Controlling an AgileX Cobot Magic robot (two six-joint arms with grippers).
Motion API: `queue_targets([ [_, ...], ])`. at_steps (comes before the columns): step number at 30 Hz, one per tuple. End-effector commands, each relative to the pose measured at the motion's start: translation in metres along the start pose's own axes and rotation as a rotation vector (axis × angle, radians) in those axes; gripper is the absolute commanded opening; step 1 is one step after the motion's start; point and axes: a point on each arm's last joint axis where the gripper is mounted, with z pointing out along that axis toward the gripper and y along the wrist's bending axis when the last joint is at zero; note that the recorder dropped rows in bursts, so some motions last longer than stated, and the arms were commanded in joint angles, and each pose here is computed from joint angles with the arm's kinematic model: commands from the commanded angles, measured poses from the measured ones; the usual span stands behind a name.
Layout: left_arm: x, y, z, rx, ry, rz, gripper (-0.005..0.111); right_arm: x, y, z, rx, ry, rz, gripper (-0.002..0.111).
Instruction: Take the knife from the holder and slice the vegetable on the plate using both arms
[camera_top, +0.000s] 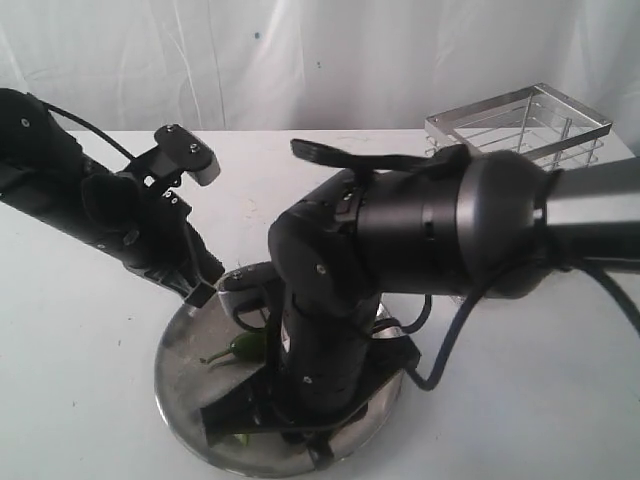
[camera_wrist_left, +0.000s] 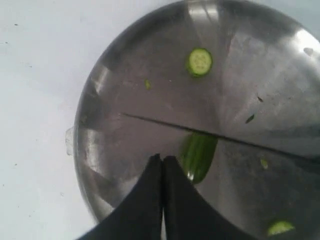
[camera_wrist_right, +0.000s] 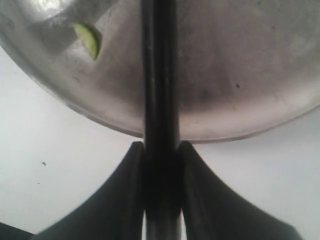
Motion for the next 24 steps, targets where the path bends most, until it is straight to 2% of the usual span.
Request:
queue_targets([
  [1, -0.001, 0.003, 0.006, -0.011, -0.034, -0.078, 0.0, -0.001, 0.006, 0.013, 0.006, -0.005, 0.029, 0.0],
  [10, 0.003, 0.009, 0.038, 0.033, -0.06, -0.087, 0.0, 0.004, 0.013, 0.022, -0.016, 0.058, 0.066, 0.0],
  [19, -0.005, -0.001, 0.039, 0.147, -0.155, -0.013, 0.0, 0.007, 0.01, 0.022, 0.007, 0.081, 0.058, 0.0],
  [24, -0.004, -0.002, 0.041, 0.17, -0.152, -0.013, 0.0, 0.007, 0.01, 0.022, 0.007, 0.081, 0.058, 0.0],
])
